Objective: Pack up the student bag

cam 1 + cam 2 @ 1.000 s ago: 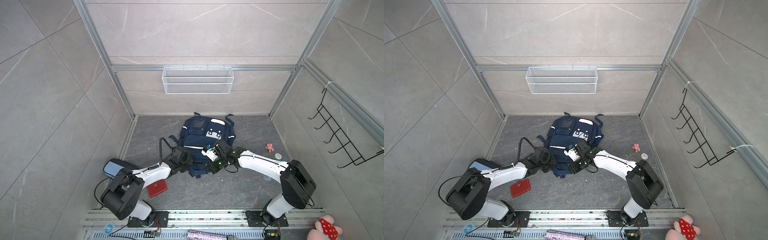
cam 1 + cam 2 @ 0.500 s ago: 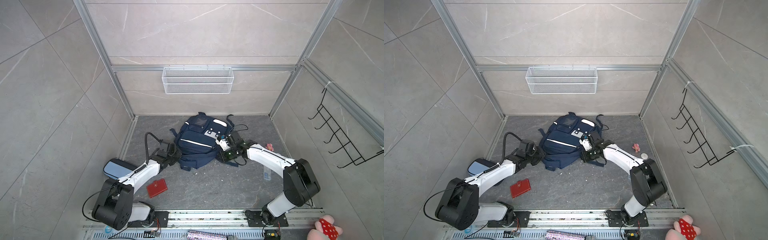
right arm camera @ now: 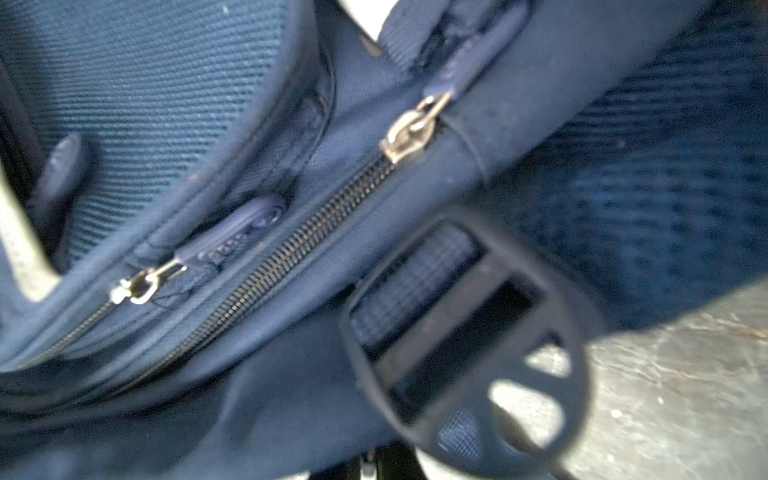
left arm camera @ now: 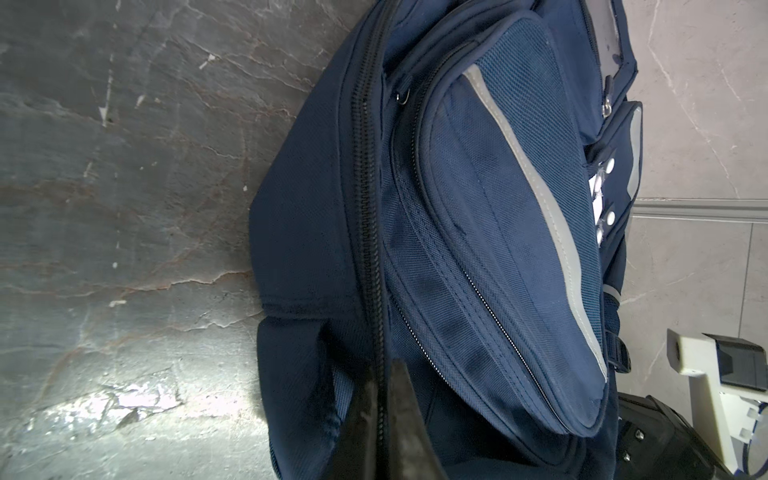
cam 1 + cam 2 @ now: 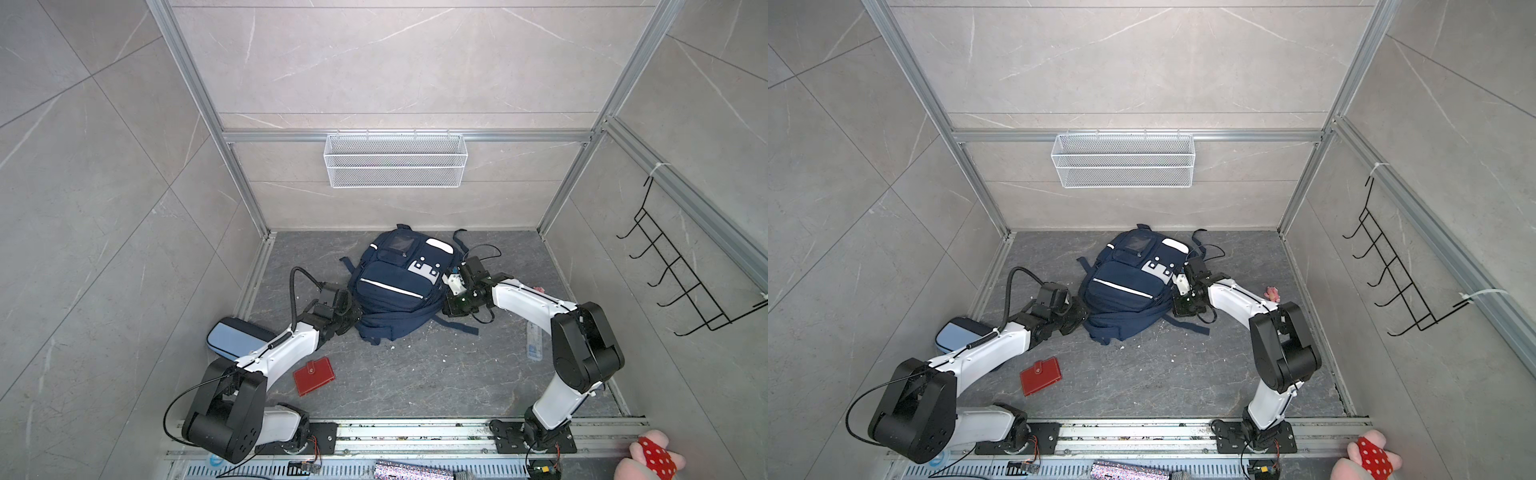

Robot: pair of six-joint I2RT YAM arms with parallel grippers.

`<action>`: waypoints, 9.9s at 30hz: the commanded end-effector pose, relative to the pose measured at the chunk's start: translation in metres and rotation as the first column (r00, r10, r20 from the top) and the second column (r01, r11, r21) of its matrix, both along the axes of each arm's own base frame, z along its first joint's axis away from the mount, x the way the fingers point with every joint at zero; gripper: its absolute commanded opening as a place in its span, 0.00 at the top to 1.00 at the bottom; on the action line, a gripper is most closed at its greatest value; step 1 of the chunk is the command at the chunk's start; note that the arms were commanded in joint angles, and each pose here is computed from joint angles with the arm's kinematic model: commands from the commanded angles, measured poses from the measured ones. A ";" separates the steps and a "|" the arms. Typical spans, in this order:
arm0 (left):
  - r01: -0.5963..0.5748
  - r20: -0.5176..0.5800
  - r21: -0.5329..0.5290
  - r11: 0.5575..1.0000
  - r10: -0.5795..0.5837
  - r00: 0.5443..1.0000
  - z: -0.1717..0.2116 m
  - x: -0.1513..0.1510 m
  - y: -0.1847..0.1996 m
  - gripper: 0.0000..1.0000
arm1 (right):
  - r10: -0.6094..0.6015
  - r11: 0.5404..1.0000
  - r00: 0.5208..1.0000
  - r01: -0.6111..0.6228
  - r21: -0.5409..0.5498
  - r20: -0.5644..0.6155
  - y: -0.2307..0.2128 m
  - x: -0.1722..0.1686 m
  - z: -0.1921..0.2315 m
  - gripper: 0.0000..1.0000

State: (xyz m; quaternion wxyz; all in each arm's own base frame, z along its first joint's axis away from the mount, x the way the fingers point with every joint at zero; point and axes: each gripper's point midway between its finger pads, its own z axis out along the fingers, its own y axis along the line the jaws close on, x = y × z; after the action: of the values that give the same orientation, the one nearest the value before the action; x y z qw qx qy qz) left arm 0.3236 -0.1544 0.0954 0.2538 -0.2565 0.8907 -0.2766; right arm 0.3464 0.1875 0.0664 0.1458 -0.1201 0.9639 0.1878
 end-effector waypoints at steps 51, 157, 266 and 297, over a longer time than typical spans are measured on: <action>0.573 0.096 0.246 0.782 -0.608 0.789 0.067 0.003 -0.099 0.20 | 0.398 0.917 0.868 -0.362 -0.169 0.298 -0.007 0.050 0.055 0.28; 0.399 -0.041 -0.077 0.914 -0.402 0.915 -0.049 0.013 -0.115 0.80 | 0.356 0.932 0.934 -0.353 0.080 -0.023 0.024 -0.049 0.005 1.00; 0.740 0.041 0.363 0.567 -0.803 0.595 0.041 -0.129 -0.169 0.41 | -0.143 0.986 0.980 0.153 0.065 -0.140 -0.046 -0.103 0.032 0.13; 0.544 -0.290 0.791 0.280 -0.612 0.736 -0.006 -0.123 -0.186 0.54 | -0.335 0.940 0.919 0.340 -0.010 -0.209 -0.094 -0.081 -0.009 0.14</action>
State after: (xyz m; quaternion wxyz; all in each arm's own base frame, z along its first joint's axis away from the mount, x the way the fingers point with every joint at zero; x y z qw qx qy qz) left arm 0.2047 -0.3491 0.0813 0.2507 0.2623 0.9276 0.0883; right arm 0.2717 0.1026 0.0689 0.0909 0.0561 0.9736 0.2019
